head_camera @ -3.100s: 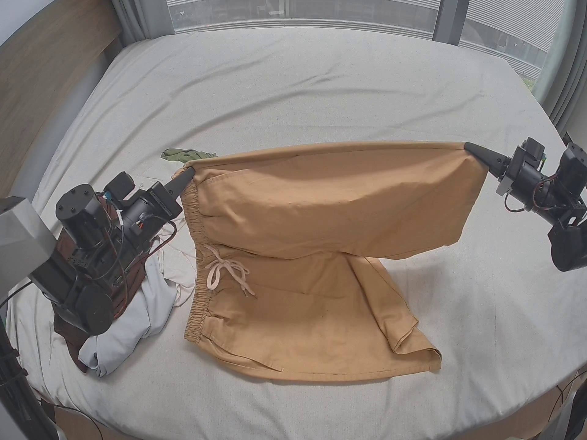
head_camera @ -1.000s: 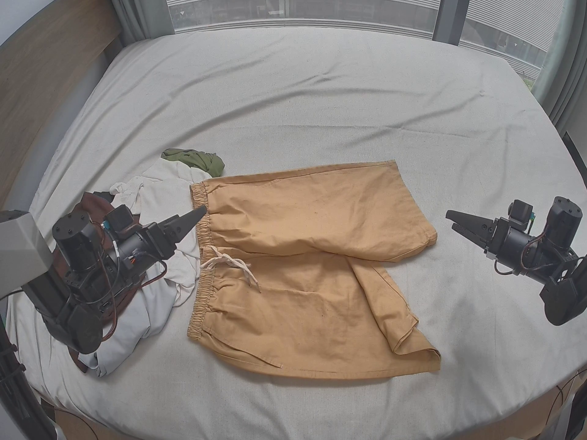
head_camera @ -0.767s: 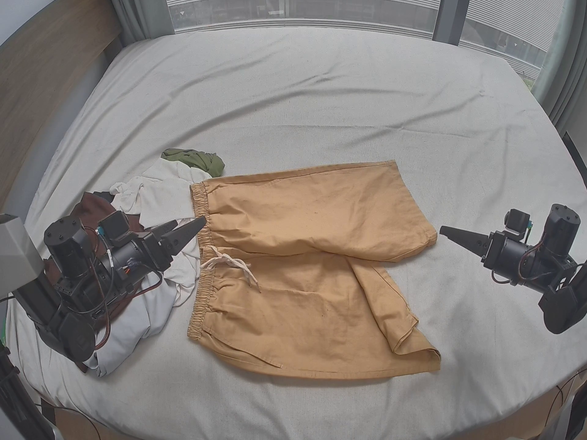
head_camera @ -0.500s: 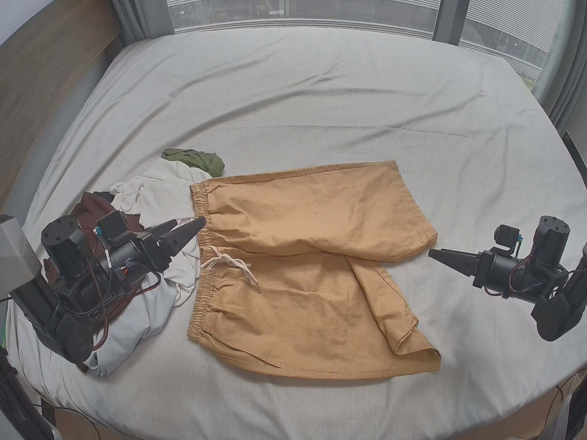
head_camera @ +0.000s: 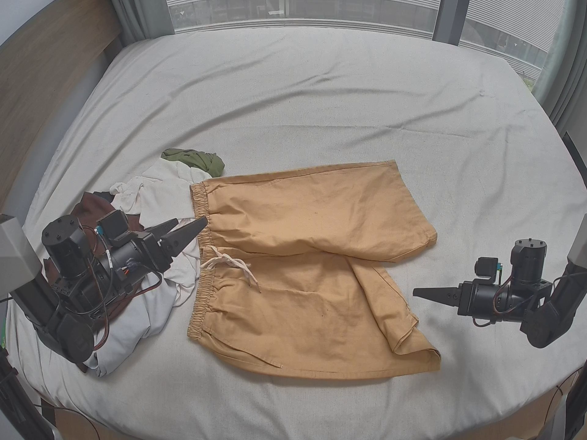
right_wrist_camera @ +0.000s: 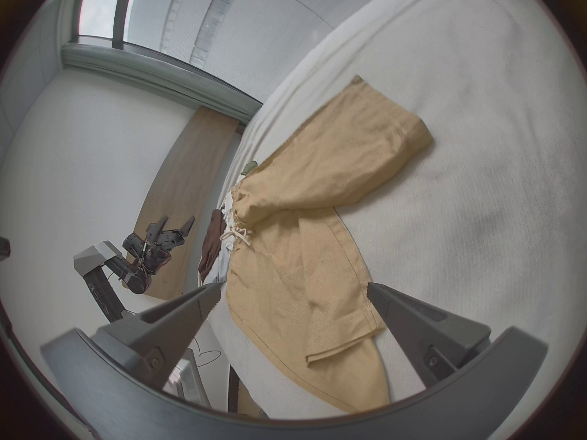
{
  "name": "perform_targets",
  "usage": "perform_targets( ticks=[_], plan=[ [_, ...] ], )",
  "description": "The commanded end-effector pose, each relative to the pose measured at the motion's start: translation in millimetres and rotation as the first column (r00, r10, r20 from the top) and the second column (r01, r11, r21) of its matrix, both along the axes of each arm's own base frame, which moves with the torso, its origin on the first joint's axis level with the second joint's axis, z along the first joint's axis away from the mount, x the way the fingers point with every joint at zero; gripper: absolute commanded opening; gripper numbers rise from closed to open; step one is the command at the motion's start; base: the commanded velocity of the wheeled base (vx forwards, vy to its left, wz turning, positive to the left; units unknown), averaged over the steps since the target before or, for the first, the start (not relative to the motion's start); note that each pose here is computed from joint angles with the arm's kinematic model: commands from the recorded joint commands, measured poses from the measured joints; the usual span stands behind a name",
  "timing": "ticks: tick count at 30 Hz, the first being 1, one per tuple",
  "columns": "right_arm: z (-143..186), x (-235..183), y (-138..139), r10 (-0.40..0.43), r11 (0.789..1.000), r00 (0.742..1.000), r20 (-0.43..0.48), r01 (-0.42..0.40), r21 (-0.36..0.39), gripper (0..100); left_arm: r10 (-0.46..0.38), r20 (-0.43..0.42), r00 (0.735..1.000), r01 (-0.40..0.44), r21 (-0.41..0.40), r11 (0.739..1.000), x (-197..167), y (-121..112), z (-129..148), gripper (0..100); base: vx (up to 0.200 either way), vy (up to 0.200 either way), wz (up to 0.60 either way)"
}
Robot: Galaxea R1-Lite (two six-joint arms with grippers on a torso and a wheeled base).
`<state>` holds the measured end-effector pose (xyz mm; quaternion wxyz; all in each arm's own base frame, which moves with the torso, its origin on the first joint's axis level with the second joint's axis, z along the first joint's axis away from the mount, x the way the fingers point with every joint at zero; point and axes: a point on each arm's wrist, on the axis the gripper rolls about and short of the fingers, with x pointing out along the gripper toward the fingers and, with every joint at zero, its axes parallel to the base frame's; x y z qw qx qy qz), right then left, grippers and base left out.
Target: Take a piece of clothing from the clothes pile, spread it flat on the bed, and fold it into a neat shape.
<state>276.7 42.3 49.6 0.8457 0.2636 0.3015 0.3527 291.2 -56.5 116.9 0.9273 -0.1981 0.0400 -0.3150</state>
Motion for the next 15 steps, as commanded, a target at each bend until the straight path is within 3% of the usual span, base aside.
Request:
perform_targets(
  ticks=[1, 15],
  plan=[
    [-19.2, 3.0, -0.3, -0.001, 1.000, 0.998, -0.069, 0.001, -0.006, 100, 0.003, 0.002, 1.000, -0.003, -0.001, 1.000, 2.1, 0.1, -0.3, 100, 0.000, 0.000, 0.00],
    [-55.1, 7.0, 5.4, 0.015, 1.000, 0.984, -0.179, -0.019, -0.017, 100, 0.009, 0.020, 1.000, -0.009, -0.005, 1.000, 3.7, 1.7, 3.9, 100, 0.000, 0.000, 0.00]
  ],
)
